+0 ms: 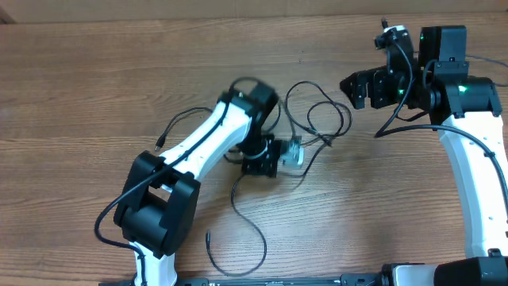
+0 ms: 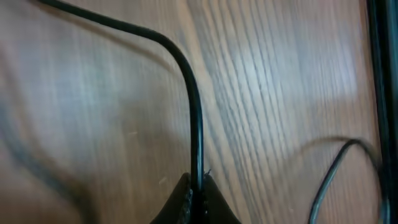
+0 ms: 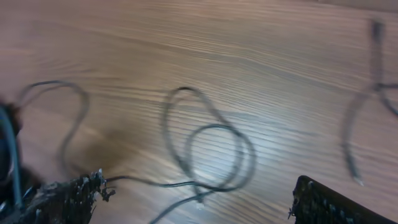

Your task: Untangle cables

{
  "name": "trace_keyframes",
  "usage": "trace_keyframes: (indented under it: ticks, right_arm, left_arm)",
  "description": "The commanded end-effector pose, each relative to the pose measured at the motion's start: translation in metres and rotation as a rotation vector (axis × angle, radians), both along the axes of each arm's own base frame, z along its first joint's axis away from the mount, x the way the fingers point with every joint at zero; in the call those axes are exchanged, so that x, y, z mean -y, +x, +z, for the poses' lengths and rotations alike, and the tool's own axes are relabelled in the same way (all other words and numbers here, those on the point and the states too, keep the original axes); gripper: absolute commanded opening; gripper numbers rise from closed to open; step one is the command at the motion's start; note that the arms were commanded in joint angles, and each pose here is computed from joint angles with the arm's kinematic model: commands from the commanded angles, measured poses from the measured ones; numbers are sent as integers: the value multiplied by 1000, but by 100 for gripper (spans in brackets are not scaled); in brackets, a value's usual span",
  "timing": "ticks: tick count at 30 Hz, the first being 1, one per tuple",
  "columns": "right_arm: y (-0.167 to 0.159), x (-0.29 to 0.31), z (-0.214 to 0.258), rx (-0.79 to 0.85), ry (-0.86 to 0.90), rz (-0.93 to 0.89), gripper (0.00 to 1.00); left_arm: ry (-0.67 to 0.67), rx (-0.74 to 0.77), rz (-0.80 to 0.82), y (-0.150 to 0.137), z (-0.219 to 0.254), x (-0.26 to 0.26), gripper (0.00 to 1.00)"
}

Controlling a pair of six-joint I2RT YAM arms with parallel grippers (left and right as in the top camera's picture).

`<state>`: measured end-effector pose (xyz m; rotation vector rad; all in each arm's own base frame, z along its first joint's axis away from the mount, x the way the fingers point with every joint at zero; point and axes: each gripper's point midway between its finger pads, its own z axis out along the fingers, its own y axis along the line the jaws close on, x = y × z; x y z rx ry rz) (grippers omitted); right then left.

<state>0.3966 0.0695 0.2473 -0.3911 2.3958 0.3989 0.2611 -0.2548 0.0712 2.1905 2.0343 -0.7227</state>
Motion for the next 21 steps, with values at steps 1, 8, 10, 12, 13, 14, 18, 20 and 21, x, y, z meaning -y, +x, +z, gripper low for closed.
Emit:
trace_keyframes:
  ticks: [1, 8, 10, 12, 13, 14, 18, 20, 21]
  right_arm:
    - [-16, -29, 36, 96, 124, 164, 100]
    - [-37, -39, 73, 197, 157, 229, 100]
    - [-44, -39, 85, 235, 153, 232, 100]
    - [-51, -39, 96, 272, 149, 235, 100]
    - [-55, -39, 103, 294, 148, 237, 100]
    - [-59, -40, 109, 314, 150, 243, 100]
    - [-83, -53, 137, 401, 197, 333, 100]
    - [-94, -59, 146, 441, 210, 398, 100]
    - [-100, -63, 150, 457, 222, 427, 100]
  left_arm:
    - [-28, 67, 103, 30, 52, 10, 4]
    - [-103, 142, 300, 69, 135, 11, 4]
    - [-121, 159, 362, 79, 154, 5, 4]
    - [-136, 172, 422, 88, 170, -2, 4]
    - [-145, 175, 459, 92, 177, -6, 4]
    - [-153, 176, 494, 97, 183, -9, 4]
    - [-241, 135, 588, 105, 209, -11, 4]
    - [-291, 107, 598, 104, 220, -7, 4]
    - [-311, 94, 600, 102, 224, -5, 4]
